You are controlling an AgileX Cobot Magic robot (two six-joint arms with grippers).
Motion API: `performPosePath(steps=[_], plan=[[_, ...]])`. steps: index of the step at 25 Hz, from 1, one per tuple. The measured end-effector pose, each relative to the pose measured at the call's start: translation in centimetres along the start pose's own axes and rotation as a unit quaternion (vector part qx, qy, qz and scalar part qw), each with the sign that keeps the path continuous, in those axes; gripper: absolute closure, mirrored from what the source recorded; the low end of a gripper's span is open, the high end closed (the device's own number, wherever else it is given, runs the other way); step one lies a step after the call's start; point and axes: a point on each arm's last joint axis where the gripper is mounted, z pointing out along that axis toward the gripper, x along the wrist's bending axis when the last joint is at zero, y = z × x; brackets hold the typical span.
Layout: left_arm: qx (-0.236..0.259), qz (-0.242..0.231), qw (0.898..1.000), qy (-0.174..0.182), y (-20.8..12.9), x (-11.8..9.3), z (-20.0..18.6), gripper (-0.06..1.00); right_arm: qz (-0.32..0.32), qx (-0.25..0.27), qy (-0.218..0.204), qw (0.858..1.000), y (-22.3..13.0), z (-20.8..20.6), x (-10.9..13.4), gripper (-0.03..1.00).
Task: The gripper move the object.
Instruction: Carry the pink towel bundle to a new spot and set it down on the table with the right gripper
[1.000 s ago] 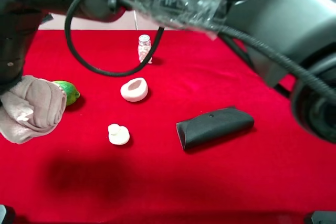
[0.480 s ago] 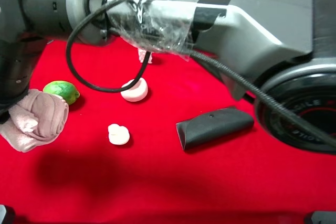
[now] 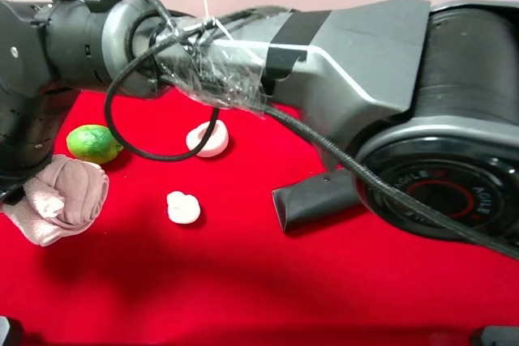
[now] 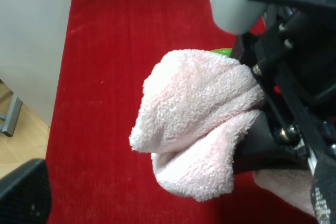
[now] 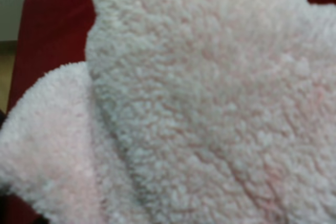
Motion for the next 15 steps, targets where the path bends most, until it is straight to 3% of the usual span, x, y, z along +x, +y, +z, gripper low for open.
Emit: performPosePath(steps=[15], plan=[[0.0,0.0,1.0,0.0,0.0,0.0,0.0,-0.03,0.008,0.016,0.009,1.0,-2.2,3.4,-0.5,0.56]])
